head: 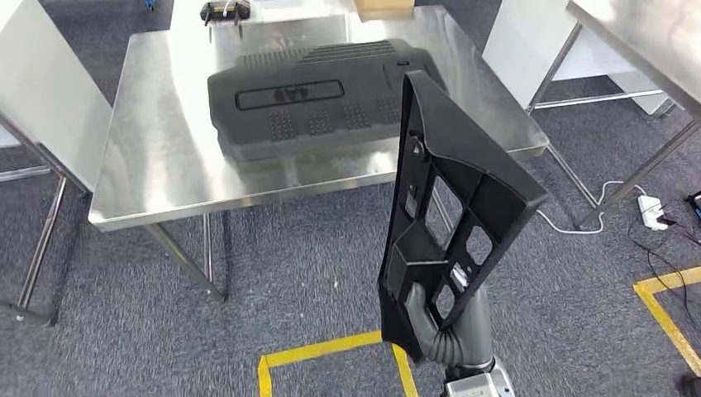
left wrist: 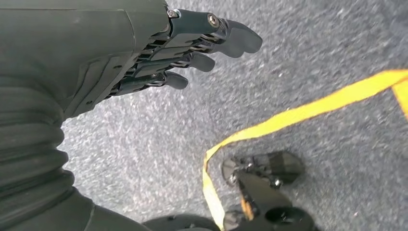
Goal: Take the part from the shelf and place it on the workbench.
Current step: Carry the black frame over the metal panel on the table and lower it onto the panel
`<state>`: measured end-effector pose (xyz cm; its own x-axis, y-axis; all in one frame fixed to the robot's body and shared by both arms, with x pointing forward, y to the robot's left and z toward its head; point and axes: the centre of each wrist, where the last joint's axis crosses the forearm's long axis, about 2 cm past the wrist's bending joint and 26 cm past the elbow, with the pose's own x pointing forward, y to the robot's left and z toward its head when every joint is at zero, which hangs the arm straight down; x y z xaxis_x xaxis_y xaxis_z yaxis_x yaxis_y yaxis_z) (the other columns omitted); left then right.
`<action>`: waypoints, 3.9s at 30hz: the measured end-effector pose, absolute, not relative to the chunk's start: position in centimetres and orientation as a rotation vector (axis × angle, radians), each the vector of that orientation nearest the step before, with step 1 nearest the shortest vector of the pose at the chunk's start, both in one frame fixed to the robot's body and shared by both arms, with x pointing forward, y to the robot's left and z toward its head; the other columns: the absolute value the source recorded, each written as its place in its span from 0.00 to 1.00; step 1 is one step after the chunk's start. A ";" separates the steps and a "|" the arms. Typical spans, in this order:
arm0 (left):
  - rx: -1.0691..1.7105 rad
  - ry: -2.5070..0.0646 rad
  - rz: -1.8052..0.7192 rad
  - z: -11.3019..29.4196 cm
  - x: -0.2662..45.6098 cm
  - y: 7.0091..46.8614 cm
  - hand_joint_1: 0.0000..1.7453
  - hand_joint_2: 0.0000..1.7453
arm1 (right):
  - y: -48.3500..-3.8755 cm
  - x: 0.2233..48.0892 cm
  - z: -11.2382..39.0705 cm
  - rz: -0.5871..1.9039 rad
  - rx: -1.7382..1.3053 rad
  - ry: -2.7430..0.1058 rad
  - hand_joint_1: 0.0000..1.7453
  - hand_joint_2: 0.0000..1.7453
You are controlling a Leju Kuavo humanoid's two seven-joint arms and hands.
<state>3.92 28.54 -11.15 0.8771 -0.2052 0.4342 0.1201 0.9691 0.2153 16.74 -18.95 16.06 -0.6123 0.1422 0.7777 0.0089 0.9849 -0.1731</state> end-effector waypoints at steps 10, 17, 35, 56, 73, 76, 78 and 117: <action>0.182 -0.489 -0.188 -11.1 4.1 28.4 0.00 1.00 | -19.1 16.9 15.8 0.195 -0.123 -2.217 1.00 1.00; 0.184 -0.490 -0.200 -11.1 4.3 28.4 0.00 1.00 | -19.5 17.1 15.7 0.175 -0.143 -2.215 1.00 1.00; 0.177 -0.490 -0.209 -11.1 4.3 28.2 0.00 1.00 | -19.6 17.5 15.6 0.192 -0.137 -2.212 1.00 1.00; 0.180 -0.491 -0.208 -11.1 4.4 28.1 0.00 1.00 | -19.7 17.6 15.4 0.190 -0.147 -2.205 1.00 1.00; 0.179 -0.491 -0.206 -11.1 4.4 27.9 0.00 1.00 | -19.7 17.6 15.3 0.195 -0.146 -2.203 1.00 1.00; 0.180 -0.491 -0.205 -11.1 4.4 28.0 0.00 1.00 | -19.6 17.6 15.4 0.195 -0.144 -2.205 1.00 1.00; 0.178 -0.489 -0.204 -11.1 4.4 28.0 0.00 1.00 | -19.5 17.6 15.4 0.194 -0.141 -2.205 1.00 1.00; 0.170 -0.493 -0.227 -11.1 4.5 28.1 0.00 1.00 | -19.9 20.4 17.6 0.391 -0.378 -2.340 1.00 1.00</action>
